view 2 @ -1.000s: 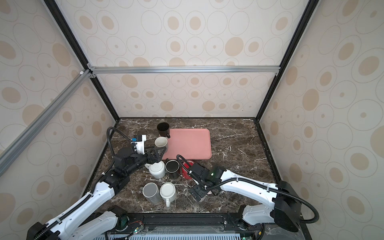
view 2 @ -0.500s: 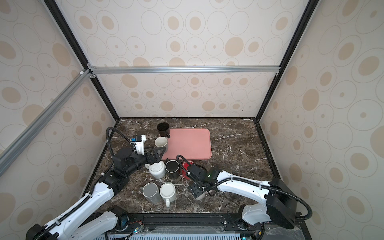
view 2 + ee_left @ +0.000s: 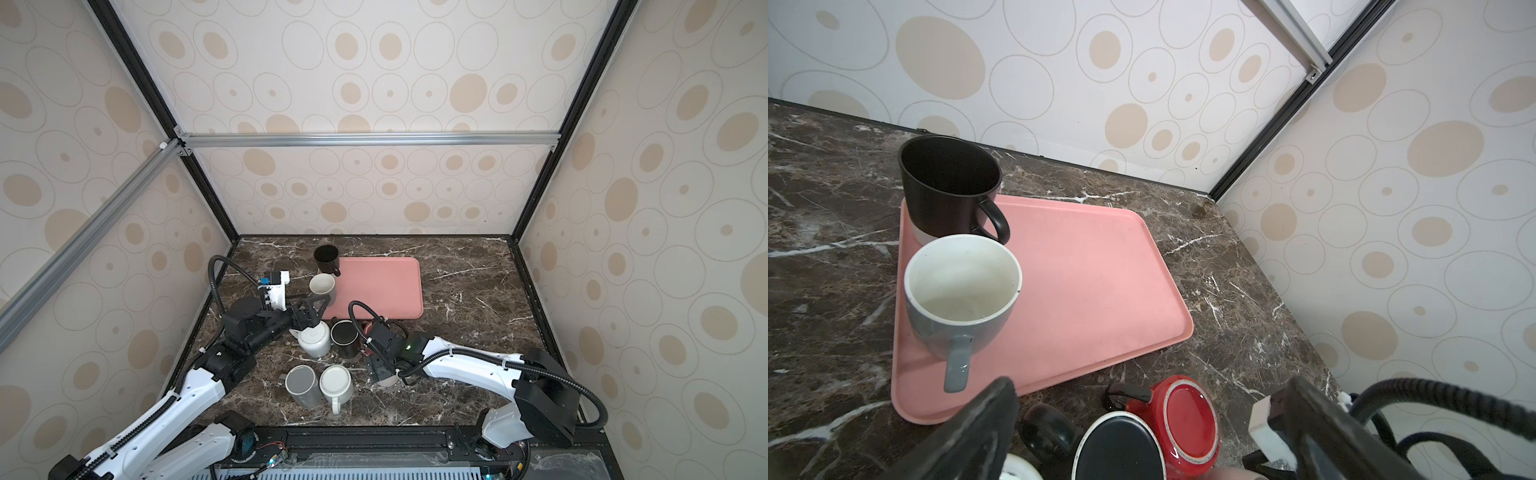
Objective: Turn the mug right side up
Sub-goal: Move the mug to the bottom-center of the table, then pick up the mug from the bottom-center of the table.
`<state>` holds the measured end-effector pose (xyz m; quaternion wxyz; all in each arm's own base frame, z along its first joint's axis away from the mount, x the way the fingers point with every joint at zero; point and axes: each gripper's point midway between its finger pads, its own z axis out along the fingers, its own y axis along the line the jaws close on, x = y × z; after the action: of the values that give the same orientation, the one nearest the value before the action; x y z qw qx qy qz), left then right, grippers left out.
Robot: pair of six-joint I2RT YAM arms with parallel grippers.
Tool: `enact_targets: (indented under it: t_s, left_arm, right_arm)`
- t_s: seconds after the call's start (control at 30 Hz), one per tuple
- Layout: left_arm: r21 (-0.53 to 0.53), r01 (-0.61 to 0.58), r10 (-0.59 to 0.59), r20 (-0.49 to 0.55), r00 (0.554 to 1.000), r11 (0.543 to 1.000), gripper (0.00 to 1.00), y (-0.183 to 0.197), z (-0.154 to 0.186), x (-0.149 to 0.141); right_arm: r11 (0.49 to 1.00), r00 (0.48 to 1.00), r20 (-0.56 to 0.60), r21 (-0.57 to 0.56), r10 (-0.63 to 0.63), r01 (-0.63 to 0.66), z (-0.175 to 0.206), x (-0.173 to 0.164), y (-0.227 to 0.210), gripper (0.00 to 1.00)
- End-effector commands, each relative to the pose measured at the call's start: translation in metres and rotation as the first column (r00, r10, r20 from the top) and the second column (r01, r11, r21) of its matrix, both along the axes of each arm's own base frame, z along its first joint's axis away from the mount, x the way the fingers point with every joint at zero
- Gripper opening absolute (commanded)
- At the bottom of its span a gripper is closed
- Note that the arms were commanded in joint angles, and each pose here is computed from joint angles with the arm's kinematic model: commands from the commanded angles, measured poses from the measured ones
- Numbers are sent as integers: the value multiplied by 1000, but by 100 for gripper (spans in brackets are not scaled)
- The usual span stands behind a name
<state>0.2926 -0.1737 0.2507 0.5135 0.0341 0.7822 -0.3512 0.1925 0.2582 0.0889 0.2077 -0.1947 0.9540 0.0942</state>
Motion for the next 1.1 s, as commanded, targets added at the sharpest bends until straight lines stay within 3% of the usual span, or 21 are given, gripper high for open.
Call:
enact_targets:
  t_s: [0.0, 0.17, 0.4, 0.77, 0.9, 1.07]
  left_arm:
    - [-13, -12, 12, 34, 999, 1000, 100, 4, 16, 0]
    - [-21, -5, 6, 42, 999, 1000, 100, 3, 17, -1]
    - [-21, -2, 2, 27, 1000, 1000, 99, 2, 12, 0]
    - [-19, -8, 8, 25, 1000, 1000, 99, 4, 10, -3]
    - [-23, -9, 10, 23, 1000, 1000, 99, 4, 9, -3]
    - [-29, -5, 5, 18, 1000, 1000, 99, 3, 7, -2]
  right_arm:
    - [998, 999, 45, 56, 19, -22, 28, -2, -4, 96]
    - [985, 993, 34, 129, 115, -118, 38, -18, -22, 96]
    - [987, 993, -48, 127, 110, -103, 11, -24, -53, 80]
    - [942, 952, -159, 256, 263, -217, -7, -46, -22, 68]
    - [948, 952, -144, 213, 269, -236, -7, -52, -21, 56]
    - [984, 985, -26, 45, 171, -170, -9, -32, -42, 53]
